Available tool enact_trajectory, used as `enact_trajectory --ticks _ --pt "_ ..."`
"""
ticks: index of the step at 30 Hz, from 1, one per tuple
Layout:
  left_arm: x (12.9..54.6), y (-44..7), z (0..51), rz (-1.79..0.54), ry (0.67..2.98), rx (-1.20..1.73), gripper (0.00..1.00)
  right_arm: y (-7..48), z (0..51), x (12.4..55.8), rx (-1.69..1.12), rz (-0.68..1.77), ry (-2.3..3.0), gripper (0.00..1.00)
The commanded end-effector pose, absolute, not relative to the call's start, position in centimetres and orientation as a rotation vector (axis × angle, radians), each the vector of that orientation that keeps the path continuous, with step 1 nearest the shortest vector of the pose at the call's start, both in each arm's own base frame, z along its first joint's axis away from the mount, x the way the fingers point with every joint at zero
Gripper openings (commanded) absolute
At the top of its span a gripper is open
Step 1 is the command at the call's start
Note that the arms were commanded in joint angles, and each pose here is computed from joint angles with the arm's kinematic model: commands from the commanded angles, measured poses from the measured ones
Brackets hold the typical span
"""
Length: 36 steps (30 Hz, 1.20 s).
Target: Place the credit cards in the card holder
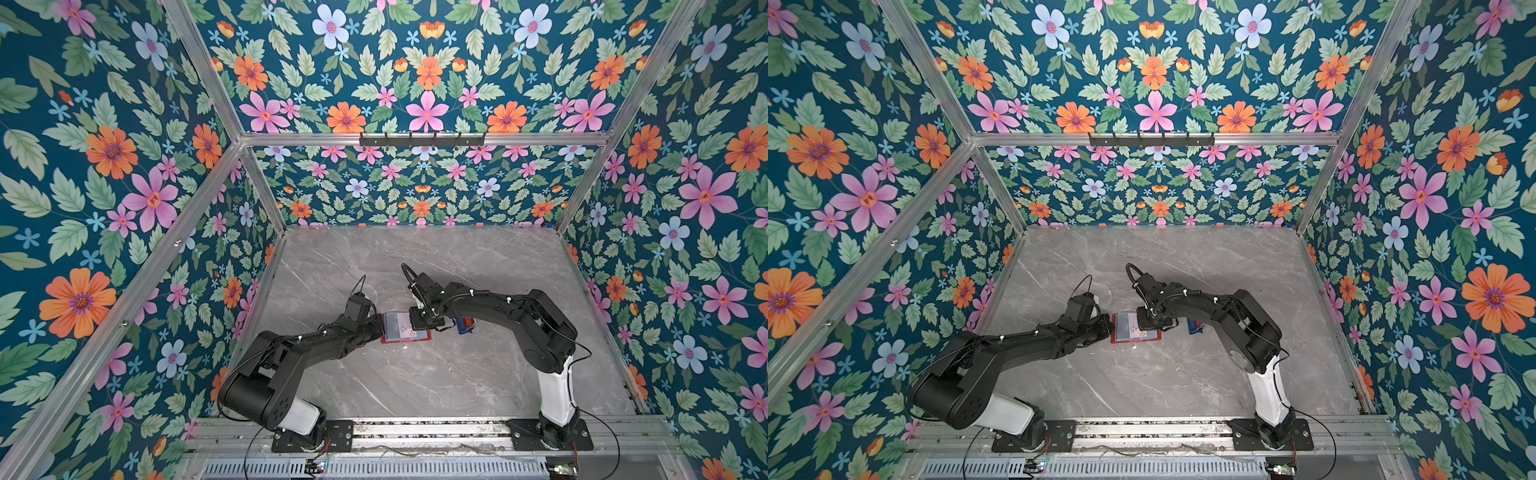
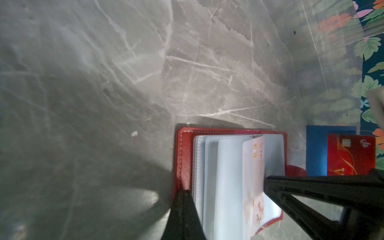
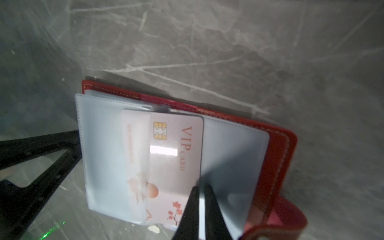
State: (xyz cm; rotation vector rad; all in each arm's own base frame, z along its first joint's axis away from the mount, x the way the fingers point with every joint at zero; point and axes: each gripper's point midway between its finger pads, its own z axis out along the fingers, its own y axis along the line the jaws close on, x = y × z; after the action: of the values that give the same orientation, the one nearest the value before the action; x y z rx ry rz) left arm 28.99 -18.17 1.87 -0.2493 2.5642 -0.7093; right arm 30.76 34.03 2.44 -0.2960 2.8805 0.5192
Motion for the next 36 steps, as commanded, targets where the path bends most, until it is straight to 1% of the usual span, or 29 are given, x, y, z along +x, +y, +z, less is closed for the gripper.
enact_trajectory --ticks 1,5,8,16,20,25,28,32,36 --pt "26.4 -17.0 -0.4 -0.629 2.700 -0.261 0.04 34.6 1.8 29.6 -0.323 0.583 2.930 0.13" --pt "26.4 -17.0 -0.4 -0.629 2.699 -0.259 0.04 35.5 2.3 29.5 -0.340 0.652 2.916 0.14" --pt "26.4 -16.9 -0.4 -0.626 2.701 -0.259 0.04 35.5 2.9 29.6 -0.341 0.660 2.902 0.15" --pt "26.4 -16.9 -0.3 -0.621 2.699 -0.257 0.04 33.9 3.9 30.4 -0.290 0.540 2.860 0.14" --pt "26.3 -16.8 -0.2 -0.614 2.700 -0.255 0.04 33.1 3.8 30.7 -0.267 0.476 2.863 0.12" --pt "26.4 -16.7 -0.2 -0.610 2.698 -0.255 0.04 32.9 2.9 30.8 -0.265 0.411 2.905 0.05" --pt "26.4 -16.7 -0.2 -0.609 2.699 -0.254 0.04 33.0 2.6 30.8 -0.269 0.396 2.921 0.04" --pt "26.4 -16.7 -0.2 -0.605 2.701 -0.253 0.04 33.6 2.3 30.6 -0.305 0.414 2.948 0.05" --pt "26.4 -16.7 -0.3 -0.602 2.702 -0.250 0.04 34.2 1.5 30.1 -0.358 0.389 2.990 0.10"
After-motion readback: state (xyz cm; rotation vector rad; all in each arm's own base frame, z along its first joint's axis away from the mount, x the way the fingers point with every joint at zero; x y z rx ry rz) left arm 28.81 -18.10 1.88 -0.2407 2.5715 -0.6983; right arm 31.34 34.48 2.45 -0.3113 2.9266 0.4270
